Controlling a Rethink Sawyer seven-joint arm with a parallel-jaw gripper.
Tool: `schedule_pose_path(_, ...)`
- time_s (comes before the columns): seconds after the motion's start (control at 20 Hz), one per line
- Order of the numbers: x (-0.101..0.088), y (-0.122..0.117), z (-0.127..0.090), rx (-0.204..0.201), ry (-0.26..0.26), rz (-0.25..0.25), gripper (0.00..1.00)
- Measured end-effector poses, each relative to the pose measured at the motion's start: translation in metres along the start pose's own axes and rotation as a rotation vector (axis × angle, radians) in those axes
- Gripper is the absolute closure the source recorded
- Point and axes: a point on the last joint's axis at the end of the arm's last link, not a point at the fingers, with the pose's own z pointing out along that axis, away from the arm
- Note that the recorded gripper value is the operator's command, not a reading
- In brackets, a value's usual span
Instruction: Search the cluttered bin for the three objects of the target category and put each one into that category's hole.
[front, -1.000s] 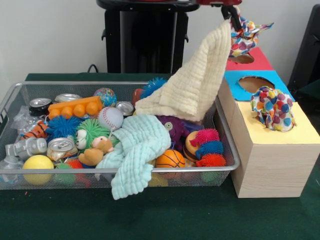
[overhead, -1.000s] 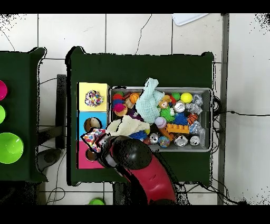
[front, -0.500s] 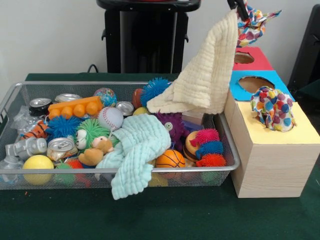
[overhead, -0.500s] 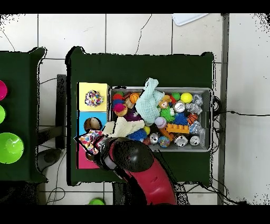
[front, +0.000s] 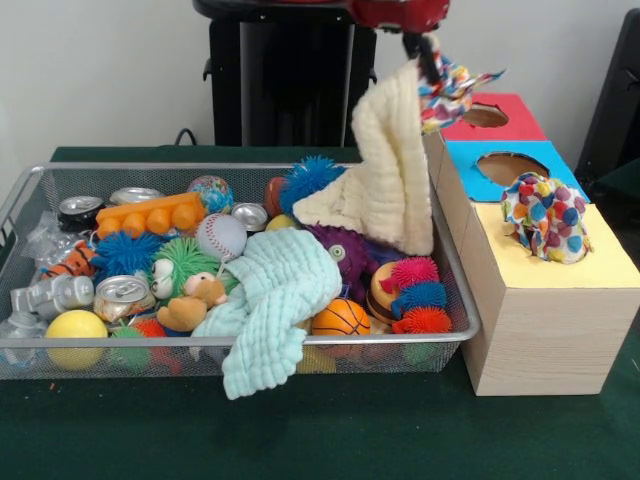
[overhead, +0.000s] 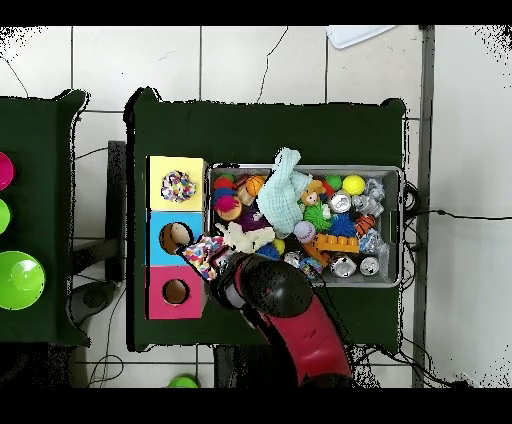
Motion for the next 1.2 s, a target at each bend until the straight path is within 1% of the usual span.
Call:
schedule_pose_path(0.05, -0.006, -0.003, 0.001, 0.006, -0.021, -0.002, 1.00)
schedule_pose_path(0.15, -0.031, -0.017, 0.005, 0.041, -0.127, -0.023, 1.00)
schedule_pose_path(0.2, -0.039, -0.020, 0.006, 0.053, -0.161, -0.036, 1.00)
schedule_pose_path(0.25, -0.047, -0.022, 0.007, 0.063, -0.189, -0.051, 1.00)
schedule_pose_path(0.35, -0.055, -0.023, 0.008, 0.075, -0.218, -0.073, 1.00)
schedule_pose_path(0.4, -0.063, -0.023, 0.009, 0.084, -0.233, -0.099, 1.00)
schedule_pose_path(0.5, -0.067, -0.021, 0.010, 0.088, -0.238, -0.116, 1.00)
schedule_pose_path(0.55, -0.072, -0.018, 0.010, 0.089, -0.242, -0.136, 1.00)
schedule_pose_path(0.75, -0.081, -0.015, 0.011, 0.078, -0.240, -0.148, 1.00)
schedule_pose_path(1.05, -0.086, -0.011, 0.013, 0.070, -0.237, -0.167, 1.00)
schedule_pose_path(1.15, -0.087, -0.009, 0.015, 0.069, -0.235, -0.177, 1.00)
schedule_pose_path(1.2, -0.089, -0.006, 0.018, 0.070, -0.234, -0.193, 1.00)
